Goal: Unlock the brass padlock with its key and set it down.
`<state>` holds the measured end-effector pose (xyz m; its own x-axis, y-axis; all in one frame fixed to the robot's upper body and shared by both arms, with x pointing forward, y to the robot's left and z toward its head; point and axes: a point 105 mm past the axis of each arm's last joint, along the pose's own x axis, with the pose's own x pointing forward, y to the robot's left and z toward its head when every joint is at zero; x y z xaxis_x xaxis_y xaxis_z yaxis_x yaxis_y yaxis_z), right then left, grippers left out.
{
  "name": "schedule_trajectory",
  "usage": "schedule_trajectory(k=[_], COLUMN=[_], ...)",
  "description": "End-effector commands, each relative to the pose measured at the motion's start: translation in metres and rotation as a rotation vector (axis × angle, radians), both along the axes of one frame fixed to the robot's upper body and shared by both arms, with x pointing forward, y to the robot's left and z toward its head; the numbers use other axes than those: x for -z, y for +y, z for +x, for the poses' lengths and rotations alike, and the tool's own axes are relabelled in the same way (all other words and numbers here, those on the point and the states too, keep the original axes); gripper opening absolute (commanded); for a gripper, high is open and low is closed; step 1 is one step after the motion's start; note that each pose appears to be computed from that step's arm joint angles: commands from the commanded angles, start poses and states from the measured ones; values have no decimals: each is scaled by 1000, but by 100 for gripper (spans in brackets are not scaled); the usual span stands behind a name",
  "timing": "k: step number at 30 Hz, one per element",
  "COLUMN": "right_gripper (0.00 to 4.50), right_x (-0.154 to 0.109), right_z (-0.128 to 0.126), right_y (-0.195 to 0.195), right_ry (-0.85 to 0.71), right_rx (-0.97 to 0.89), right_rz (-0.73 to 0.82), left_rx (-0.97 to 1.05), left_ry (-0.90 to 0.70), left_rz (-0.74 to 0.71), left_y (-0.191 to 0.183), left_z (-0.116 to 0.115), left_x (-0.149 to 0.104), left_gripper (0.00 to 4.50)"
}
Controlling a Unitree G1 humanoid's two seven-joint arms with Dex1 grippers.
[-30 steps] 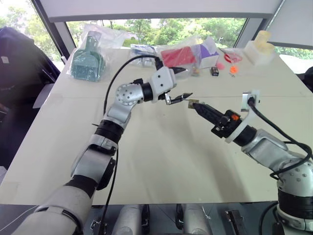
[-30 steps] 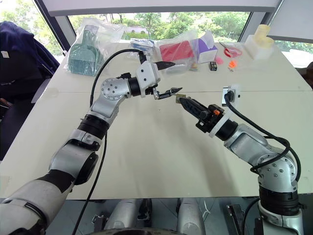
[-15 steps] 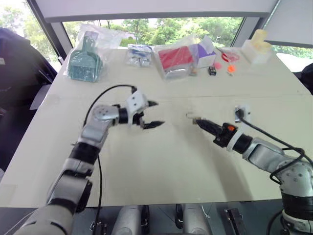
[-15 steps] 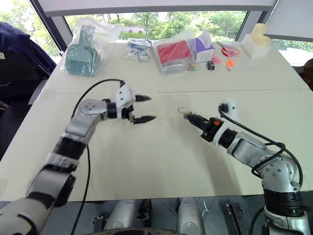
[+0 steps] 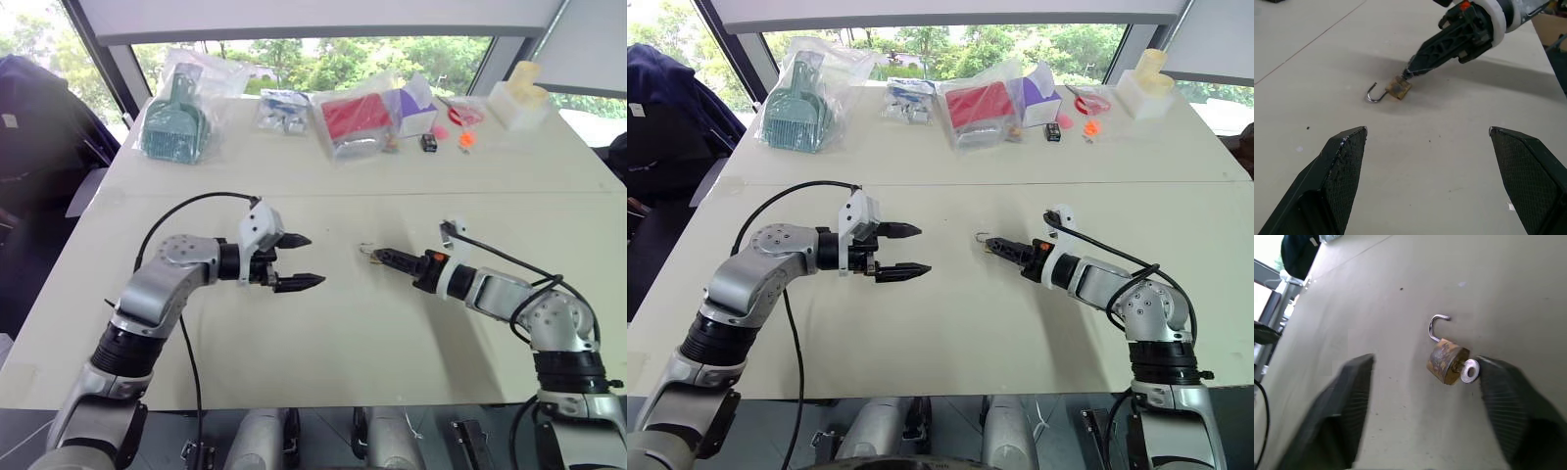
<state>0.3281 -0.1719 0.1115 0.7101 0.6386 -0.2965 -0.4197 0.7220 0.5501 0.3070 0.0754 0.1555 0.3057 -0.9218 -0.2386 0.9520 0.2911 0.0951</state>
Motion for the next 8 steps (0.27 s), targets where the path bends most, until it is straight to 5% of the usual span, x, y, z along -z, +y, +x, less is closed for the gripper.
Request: schedule_trajectory(k=[1, 8], right_gripper=[447, 447], right_x=[-17, -38], right_z=[-7, -41], right_y=[-28, -62], right_ry=[-168, -338], right_rx=[5, 53], right_rz=[-255, -452], left_rx=[-69, -126], left_ry=[-59, -28], left_rz=[-26, -29], left_y=[3, 8], left_z=[9, 8], left_x=[-7, 5], left_gripper=[418, 418])
